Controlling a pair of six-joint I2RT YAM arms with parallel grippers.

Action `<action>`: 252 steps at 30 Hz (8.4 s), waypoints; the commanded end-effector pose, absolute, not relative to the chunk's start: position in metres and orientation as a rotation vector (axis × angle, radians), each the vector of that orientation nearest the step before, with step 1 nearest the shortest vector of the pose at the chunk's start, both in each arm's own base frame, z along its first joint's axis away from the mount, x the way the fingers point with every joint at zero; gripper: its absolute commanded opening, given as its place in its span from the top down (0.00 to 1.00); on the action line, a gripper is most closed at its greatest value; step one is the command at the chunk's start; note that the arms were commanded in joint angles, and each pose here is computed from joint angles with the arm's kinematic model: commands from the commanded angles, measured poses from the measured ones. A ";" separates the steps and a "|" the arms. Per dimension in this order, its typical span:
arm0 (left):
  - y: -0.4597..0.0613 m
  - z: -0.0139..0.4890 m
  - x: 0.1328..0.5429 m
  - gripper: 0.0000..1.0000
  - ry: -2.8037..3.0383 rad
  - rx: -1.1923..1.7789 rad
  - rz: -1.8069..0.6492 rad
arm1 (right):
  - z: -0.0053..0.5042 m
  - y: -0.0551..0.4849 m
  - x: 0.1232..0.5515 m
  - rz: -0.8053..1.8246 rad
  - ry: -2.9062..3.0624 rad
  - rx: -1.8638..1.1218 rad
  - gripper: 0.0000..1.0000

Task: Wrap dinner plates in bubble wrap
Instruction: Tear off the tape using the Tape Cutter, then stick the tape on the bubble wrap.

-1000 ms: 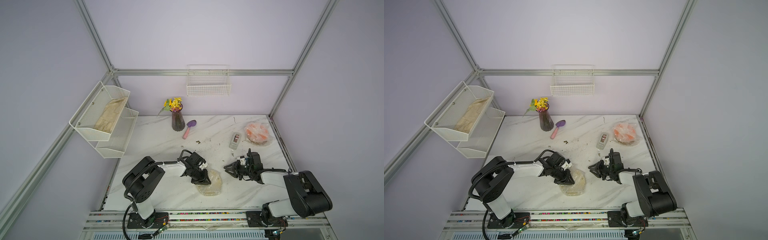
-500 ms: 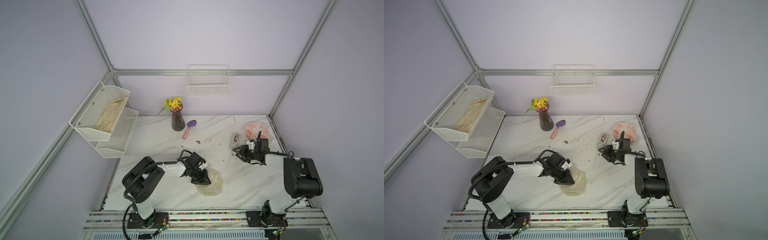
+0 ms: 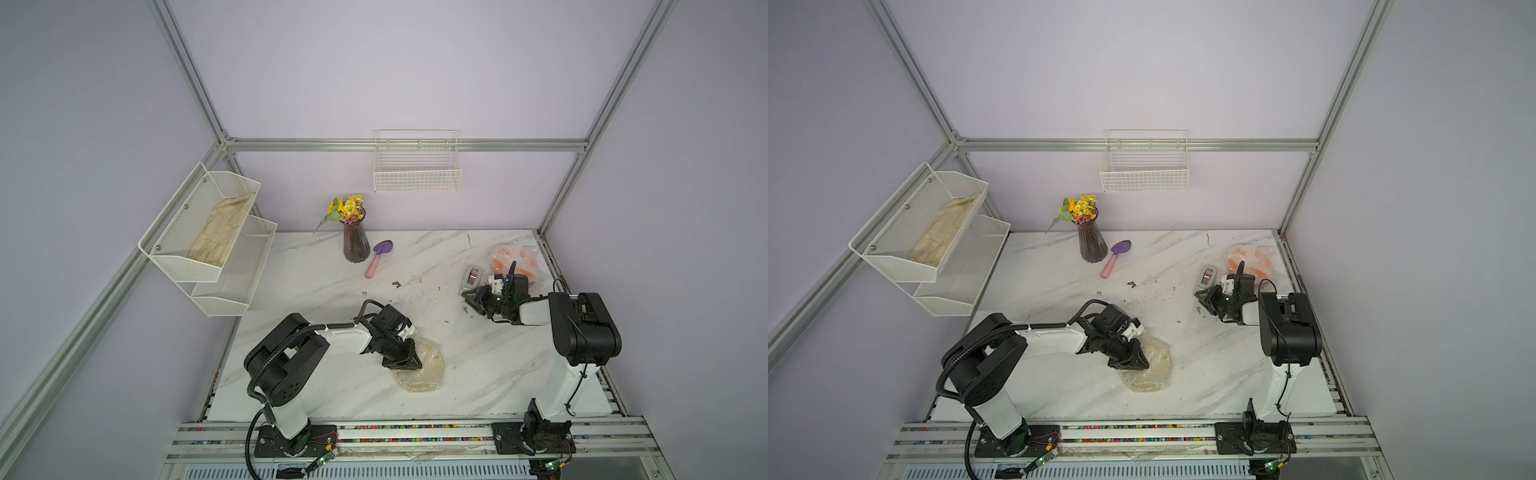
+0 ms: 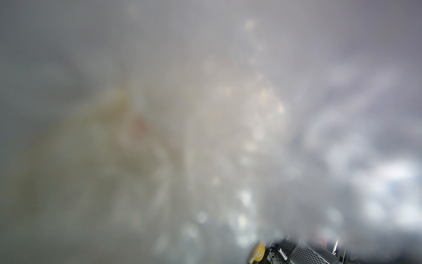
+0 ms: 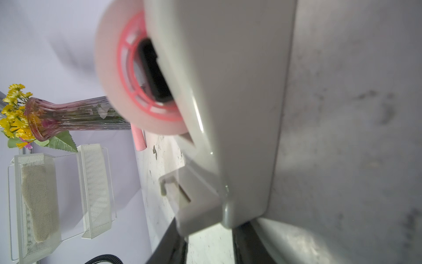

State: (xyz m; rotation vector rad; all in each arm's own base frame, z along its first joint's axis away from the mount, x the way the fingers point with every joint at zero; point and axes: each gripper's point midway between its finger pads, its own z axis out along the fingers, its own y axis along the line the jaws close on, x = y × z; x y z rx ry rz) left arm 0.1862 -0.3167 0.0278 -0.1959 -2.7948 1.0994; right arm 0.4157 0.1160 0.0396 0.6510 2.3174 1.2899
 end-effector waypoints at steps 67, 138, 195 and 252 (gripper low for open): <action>-0.271 -0.014 0.158 0.87 -2.845 -0.118 0.762 | 0.117 0.294 0.194 1.482 2.475 0.034 1.00; -0.312 0.016 0.187 0.83 -2.819 -0.103 0.919 | 0.028 0.250 0.189 0.983 2.654 -0.095 1.00; -0.286 -0.046 0.124 0.90 -2.655 -0.194 0.656 | 0.088 0.276 0.187 1.278 2.798 0.171 1.00; -0.323 0.021 0.180 0.86 -2.833 -0.374 0.614 | 0.006 0.171 0.206 0.599 3.023 0.343 0.96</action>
